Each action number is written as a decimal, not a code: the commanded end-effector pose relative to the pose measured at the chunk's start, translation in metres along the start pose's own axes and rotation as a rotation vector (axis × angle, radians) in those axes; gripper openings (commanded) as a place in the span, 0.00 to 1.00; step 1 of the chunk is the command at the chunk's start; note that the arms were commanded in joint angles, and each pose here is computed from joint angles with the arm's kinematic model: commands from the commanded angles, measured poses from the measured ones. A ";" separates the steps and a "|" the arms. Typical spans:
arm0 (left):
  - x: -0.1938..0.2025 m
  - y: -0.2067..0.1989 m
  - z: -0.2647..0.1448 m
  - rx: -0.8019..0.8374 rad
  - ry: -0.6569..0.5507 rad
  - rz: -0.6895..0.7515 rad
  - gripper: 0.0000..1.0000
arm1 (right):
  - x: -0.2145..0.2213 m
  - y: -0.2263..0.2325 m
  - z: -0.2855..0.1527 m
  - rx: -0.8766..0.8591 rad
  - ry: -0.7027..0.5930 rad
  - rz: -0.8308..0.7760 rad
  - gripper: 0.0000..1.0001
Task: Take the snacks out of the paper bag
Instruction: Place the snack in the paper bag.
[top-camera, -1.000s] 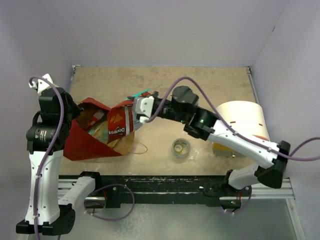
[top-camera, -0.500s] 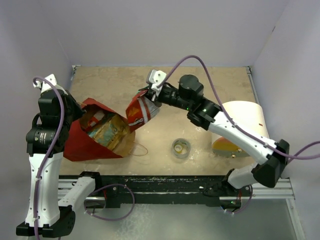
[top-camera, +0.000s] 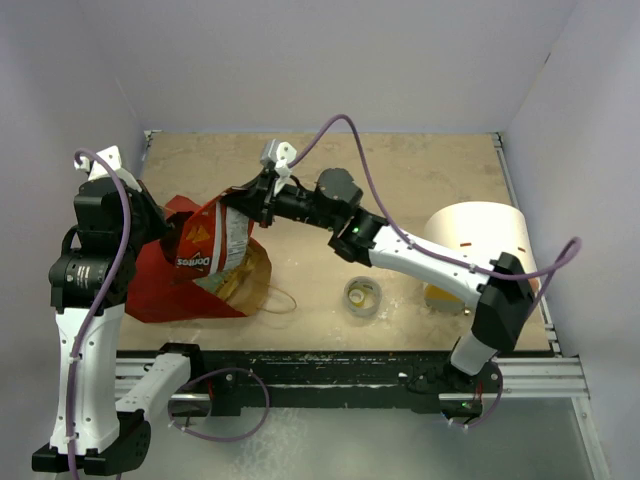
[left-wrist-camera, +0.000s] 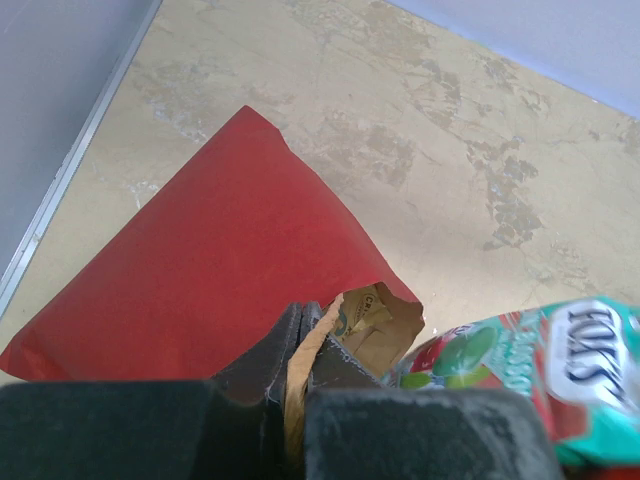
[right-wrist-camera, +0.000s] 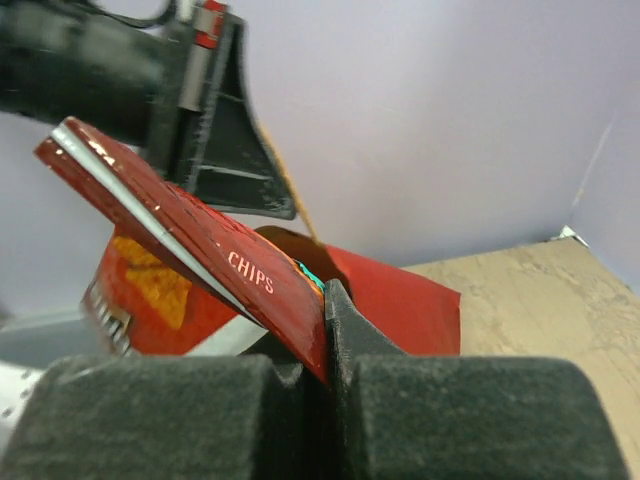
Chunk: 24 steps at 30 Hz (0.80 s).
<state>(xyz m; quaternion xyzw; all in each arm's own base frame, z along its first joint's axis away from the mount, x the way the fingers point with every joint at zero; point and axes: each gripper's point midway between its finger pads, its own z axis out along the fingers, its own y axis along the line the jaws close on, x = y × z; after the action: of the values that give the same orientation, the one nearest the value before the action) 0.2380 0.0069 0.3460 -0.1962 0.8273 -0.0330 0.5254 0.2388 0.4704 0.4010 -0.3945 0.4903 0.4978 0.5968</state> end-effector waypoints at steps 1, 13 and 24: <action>-0.037 -0.014 -0.020 0.071 -0.125 0.001 0.00 | -0.056 -0.012 0.019 0.148 -0.247 -0.029 0.00; -0.042 -0.017 -0.026 0.080 -0.125 -0.018 0.00 | -0.015 -0.074 0.027 0.529 -0.231 -0.031 0.00; -0.048 -0.020 -0.026 0.092 -0.142 -0.019 0.00 | -0.009 -0.058 0.042 0.414 -0.223 -0.043 0.00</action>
<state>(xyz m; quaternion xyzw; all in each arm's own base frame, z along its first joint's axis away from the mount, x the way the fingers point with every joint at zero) 0.2324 0.0045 0.3528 -0.1867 0.8362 -0.0345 0.5145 0.3212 0.4961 0.3224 -0.2446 0.6066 0.3444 0.6736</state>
